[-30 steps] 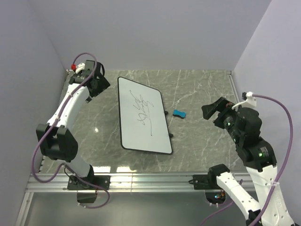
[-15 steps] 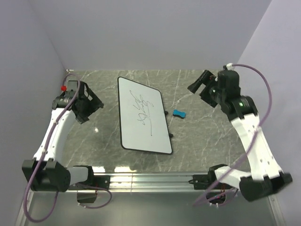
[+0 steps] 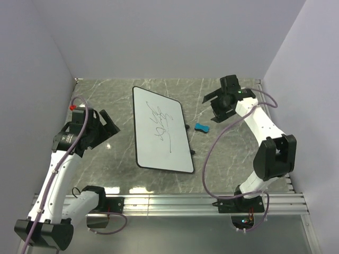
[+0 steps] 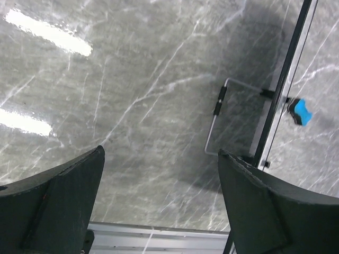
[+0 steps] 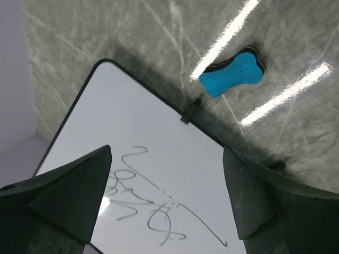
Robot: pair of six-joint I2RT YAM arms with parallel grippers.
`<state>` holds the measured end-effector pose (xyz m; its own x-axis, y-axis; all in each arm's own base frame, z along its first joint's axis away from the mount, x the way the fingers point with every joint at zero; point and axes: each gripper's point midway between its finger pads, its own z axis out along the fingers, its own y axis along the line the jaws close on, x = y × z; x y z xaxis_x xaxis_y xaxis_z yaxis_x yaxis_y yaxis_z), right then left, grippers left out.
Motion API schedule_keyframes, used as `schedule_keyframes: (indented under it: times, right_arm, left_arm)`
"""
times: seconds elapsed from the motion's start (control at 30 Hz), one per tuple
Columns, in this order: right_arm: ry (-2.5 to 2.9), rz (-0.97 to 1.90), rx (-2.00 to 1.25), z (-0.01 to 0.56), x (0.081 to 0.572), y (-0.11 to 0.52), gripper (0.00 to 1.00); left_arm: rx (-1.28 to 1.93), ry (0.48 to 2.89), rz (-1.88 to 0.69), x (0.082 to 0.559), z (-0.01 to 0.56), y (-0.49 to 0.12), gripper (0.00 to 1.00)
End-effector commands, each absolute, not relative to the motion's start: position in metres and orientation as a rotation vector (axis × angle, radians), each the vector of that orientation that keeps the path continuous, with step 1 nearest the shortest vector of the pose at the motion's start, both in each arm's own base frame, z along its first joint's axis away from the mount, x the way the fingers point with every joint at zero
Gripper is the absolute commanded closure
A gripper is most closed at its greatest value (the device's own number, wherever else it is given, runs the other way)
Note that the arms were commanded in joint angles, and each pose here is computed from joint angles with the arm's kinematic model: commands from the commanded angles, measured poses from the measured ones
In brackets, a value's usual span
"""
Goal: Erase the whiteboard
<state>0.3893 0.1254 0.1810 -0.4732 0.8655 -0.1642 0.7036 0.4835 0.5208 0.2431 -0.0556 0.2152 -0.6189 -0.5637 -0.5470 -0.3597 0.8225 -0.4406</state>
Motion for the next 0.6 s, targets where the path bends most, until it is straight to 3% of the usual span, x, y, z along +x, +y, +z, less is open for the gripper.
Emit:
schedule_keyframes:
  times: [0.0, 0.57]
  right_arm:
    - [2.266, 0.515, 1.637, 0.144, 0.386, 0.125, 0.09]
    - [2.402, 0.389, 1.881, 0.066, 0.418, 0.160, 0.10]
  left_arm:
    - [-0.598, 2.285, -0.406, 0.235, 0.220, -0.062, 0.07]
    - [-0.599, 2.337, -0.350, 0.238, 0.202, -0.058, 0.08]
